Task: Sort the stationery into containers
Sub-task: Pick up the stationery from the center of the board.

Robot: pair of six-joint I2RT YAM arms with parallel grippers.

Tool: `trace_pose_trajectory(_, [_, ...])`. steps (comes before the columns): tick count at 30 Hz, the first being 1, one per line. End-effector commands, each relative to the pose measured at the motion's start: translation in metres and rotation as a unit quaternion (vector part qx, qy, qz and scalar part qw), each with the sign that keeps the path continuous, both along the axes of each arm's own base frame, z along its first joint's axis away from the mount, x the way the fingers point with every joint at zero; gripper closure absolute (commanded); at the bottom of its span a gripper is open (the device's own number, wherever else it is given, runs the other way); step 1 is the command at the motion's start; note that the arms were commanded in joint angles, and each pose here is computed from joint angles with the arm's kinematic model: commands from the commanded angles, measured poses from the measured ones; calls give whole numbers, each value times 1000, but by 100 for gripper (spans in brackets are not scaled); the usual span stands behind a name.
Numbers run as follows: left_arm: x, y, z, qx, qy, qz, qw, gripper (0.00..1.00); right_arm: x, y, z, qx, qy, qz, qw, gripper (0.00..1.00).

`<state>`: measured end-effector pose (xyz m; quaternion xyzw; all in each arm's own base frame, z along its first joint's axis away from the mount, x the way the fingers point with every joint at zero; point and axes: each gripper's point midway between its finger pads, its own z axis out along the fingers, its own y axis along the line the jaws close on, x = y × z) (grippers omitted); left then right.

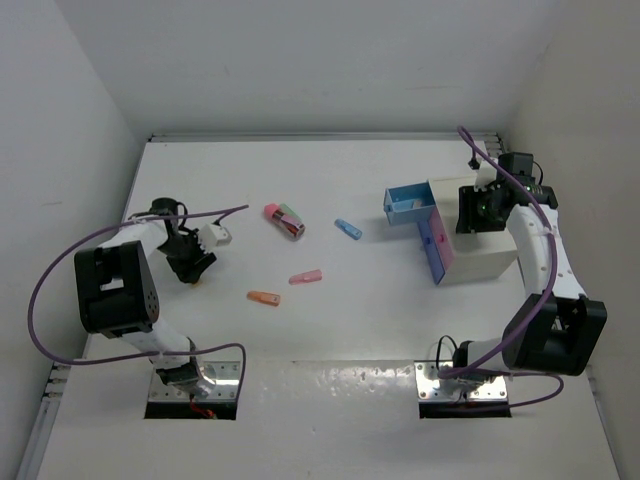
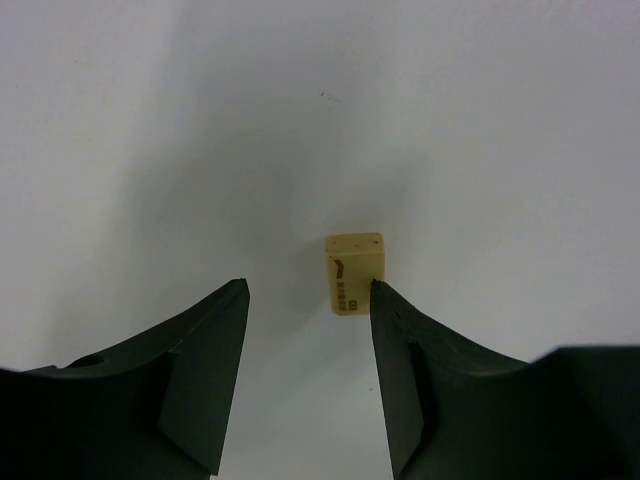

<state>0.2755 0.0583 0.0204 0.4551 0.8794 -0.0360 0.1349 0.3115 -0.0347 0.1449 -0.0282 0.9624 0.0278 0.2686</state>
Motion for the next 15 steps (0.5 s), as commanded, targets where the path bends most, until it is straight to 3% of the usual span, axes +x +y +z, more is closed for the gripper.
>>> trace_pose_trajectory(1, [-5, -2, -4, -6, 5, -7, 1000, 42, -11, -1, -8, -4, 27, -2, 1000, 53])
trace_pose_trajectory(9, [-26, -8, -18, -24, 35, 9, 999, 43, -11, -1, -11, -3, 30, -2, 1000, 53])
trace_pose_trajectory(15, [-29, -8, -25, -23, 30, 16, 999, 52, -12, -2, -14, -2, 32, -4, 999, 53])
